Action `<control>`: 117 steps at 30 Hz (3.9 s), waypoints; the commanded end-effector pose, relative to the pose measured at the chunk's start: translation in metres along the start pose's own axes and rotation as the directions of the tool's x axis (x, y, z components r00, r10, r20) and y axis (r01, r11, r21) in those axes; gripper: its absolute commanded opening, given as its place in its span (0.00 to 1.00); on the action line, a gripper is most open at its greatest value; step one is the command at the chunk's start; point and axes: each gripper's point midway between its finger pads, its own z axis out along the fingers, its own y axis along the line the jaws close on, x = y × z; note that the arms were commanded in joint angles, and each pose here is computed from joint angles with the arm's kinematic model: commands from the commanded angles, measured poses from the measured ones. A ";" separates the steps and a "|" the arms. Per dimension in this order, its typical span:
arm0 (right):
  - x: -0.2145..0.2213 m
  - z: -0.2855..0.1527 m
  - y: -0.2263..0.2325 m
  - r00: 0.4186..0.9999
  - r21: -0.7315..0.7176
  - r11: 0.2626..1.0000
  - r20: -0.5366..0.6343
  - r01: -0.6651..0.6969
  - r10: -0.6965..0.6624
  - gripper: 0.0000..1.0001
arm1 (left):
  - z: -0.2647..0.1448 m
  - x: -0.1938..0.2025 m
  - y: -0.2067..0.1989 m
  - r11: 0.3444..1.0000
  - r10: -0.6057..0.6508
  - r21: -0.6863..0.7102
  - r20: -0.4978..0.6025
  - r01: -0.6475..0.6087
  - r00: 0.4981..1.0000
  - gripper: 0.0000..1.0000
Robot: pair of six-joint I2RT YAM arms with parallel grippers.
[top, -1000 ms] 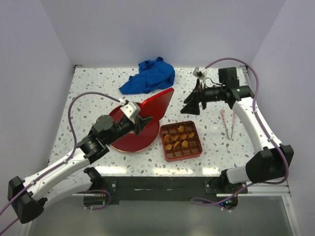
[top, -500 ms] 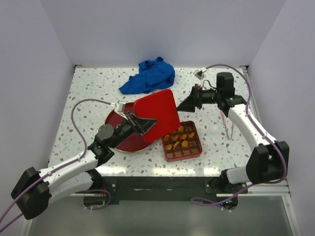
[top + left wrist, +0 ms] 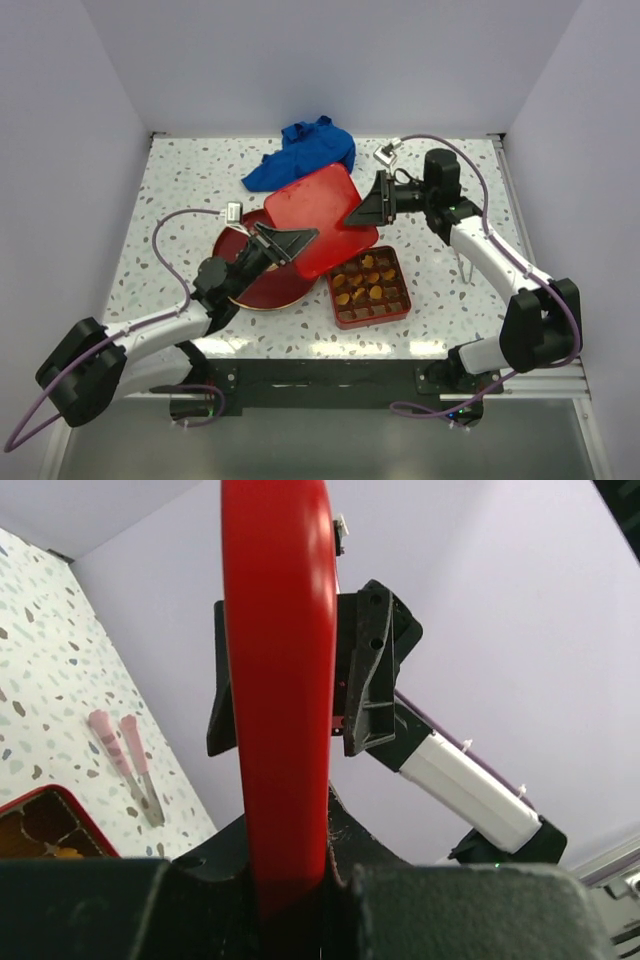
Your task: Pack the cookies
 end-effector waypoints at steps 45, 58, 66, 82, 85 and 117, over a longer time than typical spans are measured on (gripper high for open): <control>0.015 -0.050 0.001 0.966 0.054 0.966 0.078 -0.251 0.247 0.00 | -0.014 -0.056 0.018 0.974 0.099 -0.201 -0.040 -0.105 0.994 0.83; 0.101 -0.063 -0.042 0.913 0.140 0.907 0.151 -0.398 0.378 0.01 | -0.070 -0.016 0.082 0.897 0.094 -0.408 -0.203 -0.171 0.975 0.85; 0.089 -0.063 -0.064 0.927 0.177 0.938 0.287 -0.299 0.241 0.07 | -0.093 0.000 0.096 0.895 0.057 -0.421 -0.214 -0.145 0.975 0.84; 0.100 -0.051 -0.076 0.917 0.184 0.912 0.237 -0.366 0.320 0.04 | -0.102 0.011 0.105 0.899 0.013 -0.425 -0.222 -0.109 0.975 0.84; 0.103 -0.047 -0.079 0.918 0.187 0.905 0.194 -0.382 0.347 0.04 | -0.104 0.011 0.104 0.899 0.013 -0.425 -0.222 -0.109 0.975 0.84; 0.115 -0.056 -0.108 0.901 0.287 0.858 0.216 -0.427 0.377 0.15 | -0.085 0.073 0.179 0.658 -0.018 -0.628 -0.564 -0.415 0.825 0.23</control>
